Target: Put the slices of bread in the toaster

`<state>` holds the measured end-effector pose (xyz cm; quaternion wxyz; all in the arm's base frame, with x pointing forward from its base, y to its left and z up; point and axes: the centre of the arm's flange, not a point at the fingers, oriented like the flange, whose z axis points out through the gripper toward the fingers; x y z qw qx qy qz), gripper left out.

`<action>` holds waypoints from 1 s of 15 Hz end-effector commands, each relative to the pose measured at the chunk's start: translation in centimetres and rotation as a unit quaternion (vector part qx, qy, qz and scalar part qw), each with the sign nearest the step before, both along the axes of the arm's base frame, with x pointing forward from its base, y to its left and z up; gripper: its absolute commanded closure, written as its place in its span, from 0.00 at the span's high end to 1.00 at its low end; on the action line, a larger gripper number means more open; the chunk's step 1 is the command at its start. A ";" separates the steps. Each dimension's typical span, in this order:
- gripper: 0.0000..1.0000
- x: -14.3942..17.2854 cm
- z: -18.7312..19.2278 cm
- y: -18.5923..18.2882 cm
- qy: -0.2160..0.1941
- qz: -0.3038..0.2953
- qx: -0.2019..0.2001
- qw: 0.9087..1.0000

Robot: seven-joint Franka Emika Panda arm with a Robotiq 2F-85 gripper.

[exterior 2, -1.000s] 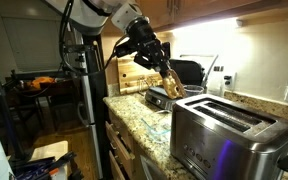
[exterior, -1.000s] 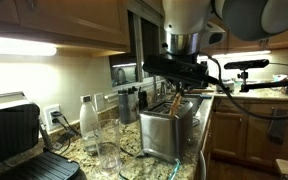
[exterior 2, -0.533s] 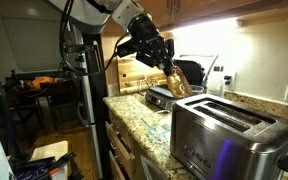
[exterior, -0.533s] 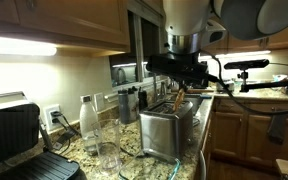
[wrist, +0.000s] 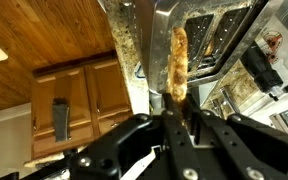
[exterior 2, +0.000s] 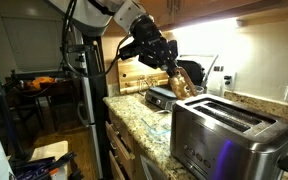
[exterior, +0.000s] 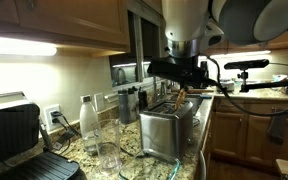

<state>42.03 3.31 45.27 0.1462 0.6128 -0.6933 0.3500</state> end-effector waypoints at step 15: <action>0.08 2.3 -1.7 -2.6 -0.011 -0.027 -0.004 1.000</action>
